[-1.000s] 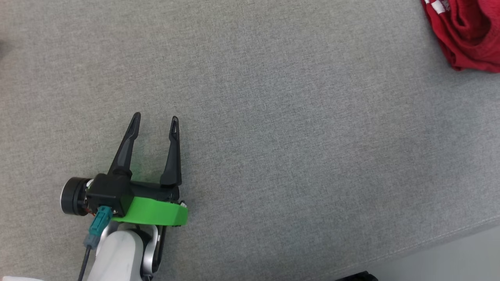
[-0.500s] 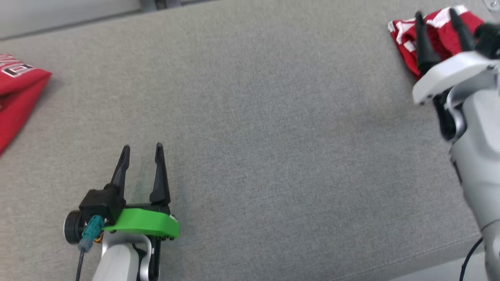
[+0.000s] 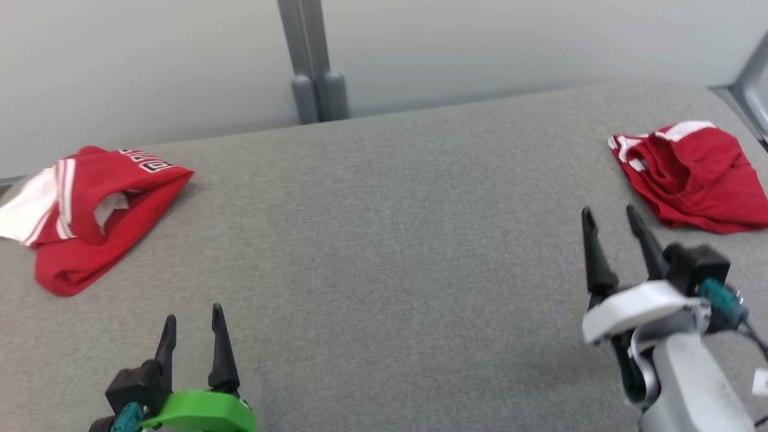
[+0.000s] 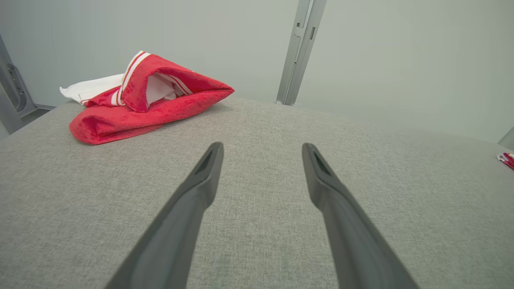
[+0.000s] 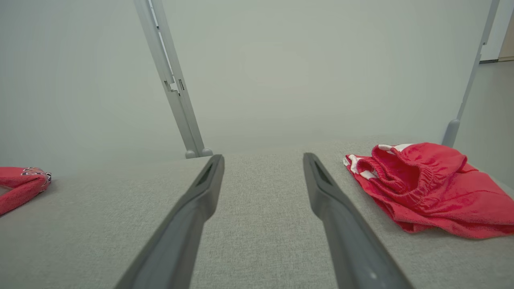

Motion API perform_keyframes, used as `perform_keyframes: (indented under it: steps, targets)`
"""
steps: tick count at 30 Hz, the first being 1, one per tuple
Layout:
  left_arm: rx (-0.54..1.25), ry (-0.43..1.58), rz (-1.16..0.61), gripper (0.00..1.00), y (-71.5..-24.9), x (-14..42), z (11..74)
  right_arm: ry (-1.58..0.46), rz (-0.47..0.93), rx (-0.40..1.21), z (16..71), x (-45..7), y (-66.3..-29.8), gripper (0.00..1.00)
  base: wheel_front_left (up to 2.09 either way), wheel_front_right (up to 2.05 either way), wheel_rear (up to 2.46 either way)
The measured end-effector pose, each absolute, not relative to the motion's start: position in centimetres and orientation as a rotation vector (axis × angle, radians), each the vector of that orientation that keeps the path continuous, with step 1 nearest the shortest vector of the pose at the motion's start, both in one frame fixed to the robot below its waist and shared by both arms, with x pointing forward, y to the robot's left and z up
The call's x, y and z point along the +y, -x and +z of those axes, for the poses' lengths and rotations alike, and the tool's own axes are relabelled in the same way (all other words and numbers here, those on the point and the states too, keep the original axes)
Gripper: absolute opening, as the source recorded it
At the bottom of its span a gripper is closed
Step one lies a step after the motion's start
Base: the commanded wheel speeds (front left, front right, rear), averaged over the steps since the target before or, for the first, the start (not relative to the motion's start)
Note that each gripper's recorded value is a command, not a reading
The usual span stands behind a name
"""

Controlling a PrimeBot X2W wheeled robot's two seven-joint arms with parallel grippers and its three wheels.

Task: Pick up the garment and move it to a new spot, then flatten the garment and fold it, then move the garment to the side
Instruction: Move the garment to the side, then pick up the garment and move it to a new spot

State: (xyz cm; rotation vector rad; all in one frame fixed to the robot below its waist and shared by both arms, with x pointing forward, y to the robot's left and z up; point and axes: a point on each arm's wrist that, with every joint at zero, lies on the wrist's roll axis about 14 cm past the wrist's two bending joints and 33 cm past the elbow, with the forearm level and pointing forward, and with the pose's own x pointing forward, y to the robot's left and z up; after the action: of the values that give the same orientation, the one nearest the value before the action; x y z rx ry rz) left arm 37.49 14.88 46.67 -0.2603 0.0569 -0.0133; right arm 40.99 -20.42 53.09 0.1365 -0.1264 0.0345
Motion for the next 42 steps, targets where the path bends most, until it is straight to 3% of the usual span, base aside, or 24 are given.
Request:
perform_keyframes:
  steps: [16, 42]
  targets:
    - [0.021, 0.267, 0.080, 1.00, -32.0, 18.2, 47.1, -0.203, 0.202, -0.118, 52.2, -13.0, -35.7, 1.00, 0.00, 0.00, 0.00]
    - [0.010, 0.258, 0.071, 1.00, -32.0, 17.9, 47.5, -0.210, 0.235, -0.064, 50.6, -11.7, -35.6, 1.00, 0.00, 0.00, 0.00]
